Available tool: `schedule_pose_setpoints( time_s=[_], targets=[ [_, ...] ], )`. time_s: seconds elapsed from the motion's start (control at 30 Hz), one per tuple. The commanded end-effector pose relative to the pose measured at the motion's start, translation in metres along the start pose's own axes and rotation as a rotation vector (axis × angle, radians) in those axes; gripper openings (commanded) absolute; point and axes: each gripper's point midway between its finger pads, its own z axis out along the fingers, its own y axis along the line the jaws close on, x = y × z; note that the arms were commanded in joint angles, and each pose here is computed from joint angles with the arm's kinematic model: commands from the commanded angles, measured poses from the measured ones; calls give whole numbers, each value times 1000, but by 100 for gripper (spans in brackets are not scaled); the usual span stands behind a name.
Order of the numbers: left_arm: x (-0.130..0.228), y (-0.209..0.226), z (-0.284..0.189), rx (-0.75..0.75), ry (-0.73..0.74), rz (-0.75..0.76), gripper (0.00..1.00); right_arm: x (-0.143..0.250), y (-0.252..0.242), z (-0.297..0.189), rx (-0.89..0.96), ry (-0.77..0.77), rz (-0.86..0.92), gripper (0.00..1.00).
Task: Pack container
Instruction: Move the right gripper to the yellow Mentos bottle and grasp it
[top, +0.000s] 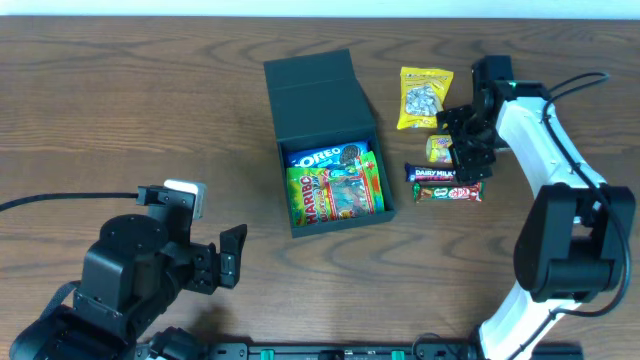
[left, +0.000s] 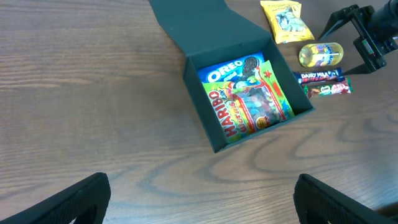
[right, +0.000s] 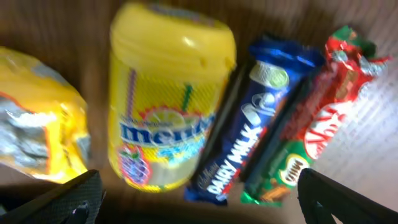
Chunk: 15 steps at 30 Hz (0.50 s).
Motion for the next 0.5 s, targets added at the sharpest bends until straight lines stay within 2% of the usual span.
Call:
schedule_pose_setpoints(
  time_s=[0.0,0.47],
  targets=[
    [-7,0,-6,-2,-28,-1,95,-16,7,-2,-33,-68,64,99],
    [-8,4,-6,-24,-33,6,95,-34,16,24,-51,-42,138,95]
  ],
)
